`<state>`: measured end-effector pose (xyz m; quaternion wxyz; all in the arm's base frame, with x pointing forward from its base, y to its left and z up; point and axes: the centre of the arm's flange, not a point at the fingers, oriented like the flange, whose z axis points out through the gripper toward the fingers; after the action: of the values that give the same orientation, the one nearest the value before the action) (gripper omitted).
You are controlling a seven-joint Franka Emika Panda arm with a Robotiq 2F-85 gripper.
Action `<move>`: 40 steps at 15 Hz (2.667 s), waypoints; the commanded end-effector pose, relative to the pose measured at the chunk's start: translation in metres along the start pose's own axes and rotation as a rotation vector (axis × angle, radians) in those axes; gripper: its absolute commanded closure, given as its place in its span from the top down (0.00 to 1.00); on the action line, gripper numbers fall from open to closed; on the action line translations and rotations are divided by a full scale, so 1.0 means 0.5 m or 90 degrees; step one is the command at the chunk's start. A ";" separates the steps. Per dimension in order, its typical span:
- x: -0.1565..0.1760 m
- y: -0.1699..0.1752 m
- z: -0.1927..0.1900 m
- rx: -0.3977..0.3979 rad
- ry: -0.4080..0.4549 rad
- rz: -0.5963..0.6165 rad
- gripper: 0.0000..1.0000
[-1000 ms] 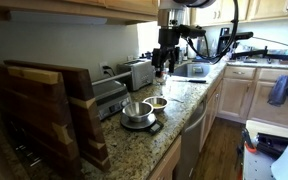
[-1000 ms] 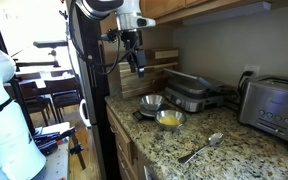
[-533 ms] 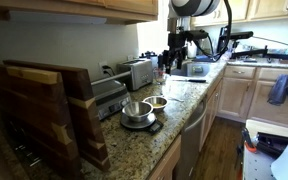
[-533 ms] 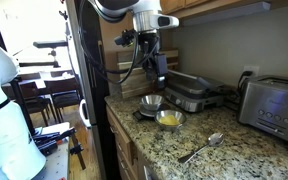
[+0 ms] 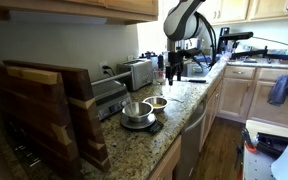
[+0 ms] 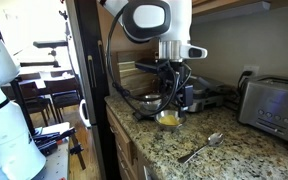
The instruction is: Use the spoon to scoop some powder from the bowl on the right into the bowl on the left
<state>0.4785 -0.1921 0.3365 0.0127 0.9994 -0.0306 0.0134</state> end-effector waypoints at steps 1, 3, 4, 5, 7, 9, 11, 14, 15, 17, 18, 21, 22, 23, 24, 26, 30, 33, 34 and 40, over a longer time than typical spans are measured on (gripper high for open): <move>0.003 0.000 0.006 0.000 -0.004 0.000 1.00; 0.005 -0.003 0.003 -0.001 -0.002 -0.002 1.00; 0.005 -0.003 0.000 -0.001 0.000 -0.002 1.00; 0.005 -0.003 0.000 -0.001 0.001 -0.002 1.00; 0.010 0.009 0.003 -0.005 0.000 -0.003 1.00; 0.024 0.028 0.019 -0.013 0.000 -0.004 1.00; 0.045 0.052 0.036 -0.021 0.009 -0.016 1.00; 0.074 0.085 0.064 -0.031 0.024 -0.026 1.00; 0.083 0.097 0.075 -0.033 0.026 -0.026 1.00; 0.101 0.121 0.103 -0.032 0.025 -0.022 1.00; 0.108 0.133 0.117 -0.027 0.026 -0.019 1.00; 0.125 0.159 0.153 -0.013 0.025 -0.008 1.00; 0.130 0.162 0.167 -0.006 0.031 -0.009 1.00; 0.135 0.164 0.175 -0.001 0.033 -0.011 1.00; 0.142 0.166 0.188 0.004 0.035 -0.014 1.00; 0.155 0.167 0.211 0.009 0.034 -0.015 1.00; 0.167 0.159 0.242 0.009 0.025 -0.039 1.00; 0.172 0.150 0.256 0.010 0.020 -0.052 1.00; 0.171 0.145 0.256 0.009 0.018 -0.056 1.00; 0.157 0.156 0.262 0.013 0.009 -0.073 0.53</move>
<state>0.5640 -0.2691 0.2094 0.0059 0.9997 0.0177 0.0155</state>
